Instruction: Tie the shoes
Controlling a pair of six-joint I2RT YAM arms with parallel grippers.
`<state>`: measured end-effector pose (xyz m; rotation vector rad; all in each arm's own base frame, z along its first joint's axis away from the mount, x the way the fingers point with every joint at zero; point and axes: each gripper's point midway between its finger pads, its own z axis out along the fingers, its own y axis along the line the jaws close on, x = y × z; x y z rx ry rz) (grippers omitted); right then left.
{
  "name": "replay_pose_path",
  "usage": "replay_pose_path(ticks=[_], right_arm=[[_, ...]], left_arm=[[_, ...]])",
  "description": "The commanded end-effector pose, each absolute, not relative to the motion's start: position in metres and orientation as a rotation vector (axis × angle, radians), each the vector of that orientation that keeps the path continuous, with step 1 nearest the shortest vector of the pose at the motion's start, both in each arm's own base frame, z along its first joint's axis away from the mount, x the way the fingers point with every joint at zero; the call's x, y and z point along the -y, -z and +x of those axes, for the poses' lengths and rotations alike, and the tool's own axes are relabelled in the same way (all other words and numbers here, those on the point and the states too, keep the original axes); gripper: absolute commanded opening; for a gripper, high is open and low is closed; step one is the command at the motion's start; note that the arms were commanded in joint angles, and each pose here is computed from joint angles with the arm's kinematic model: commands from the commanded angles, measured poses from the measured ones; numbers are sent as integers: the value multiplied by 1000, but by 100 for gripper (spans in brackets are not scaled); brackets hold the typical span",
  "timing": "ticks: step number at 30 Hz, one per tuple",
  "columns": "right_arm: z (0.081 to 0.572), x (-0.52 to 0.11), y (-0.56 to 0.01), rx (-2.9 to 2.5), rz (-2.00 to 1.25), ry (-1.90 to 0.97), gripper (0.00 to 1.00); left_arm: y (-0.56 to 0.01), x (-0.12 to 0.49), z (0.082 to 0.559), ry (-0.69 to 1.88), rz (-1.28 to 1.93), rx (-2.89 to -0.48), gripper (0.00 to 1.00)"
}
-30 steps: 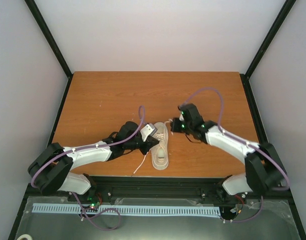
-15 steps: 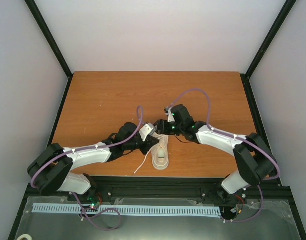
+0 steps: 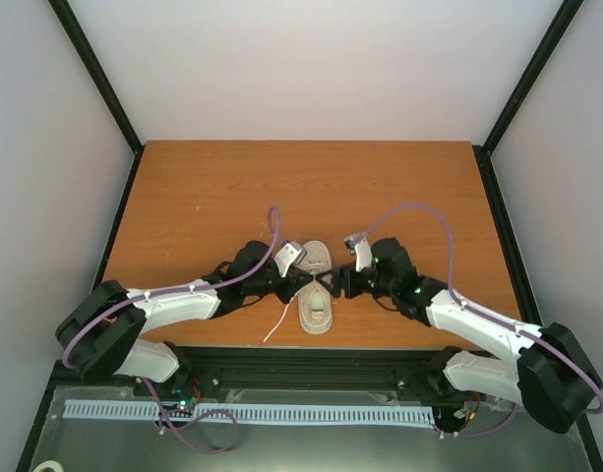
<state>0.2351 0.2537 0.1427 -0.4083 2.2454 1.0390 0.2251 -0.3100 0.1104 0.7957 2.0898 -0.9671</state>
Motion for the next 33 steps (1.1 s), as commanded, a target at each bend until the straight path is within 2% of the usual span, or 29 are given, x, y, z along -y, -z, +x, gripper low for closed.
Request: replay_pose_path(ticks=[1,8,16,24,29,33], right_arm=[[215,-269,-148,-2081,-610,-1008,79],[216,-269,-138,-1996,-700,-818,72],[216,-289,-132,-1951,-857,-750,68],[229,-292,-127,-1932,-875,-652,63],[233,-298,-127,-1890,-920,-632,50],[232,-305,-127,-1865,-961,-642,43]], left_arm=[[-127,322,228,1027,772,-2071,1],[-126,324,224,1049,791,-2087,1],[-130,327,221,1079,800,-2083,1],[-132,324,222,1057,799,-2086,1],[-131,324,222,1058,803,-2095,1],[-132,324,221,1060,804,-2094,1]])
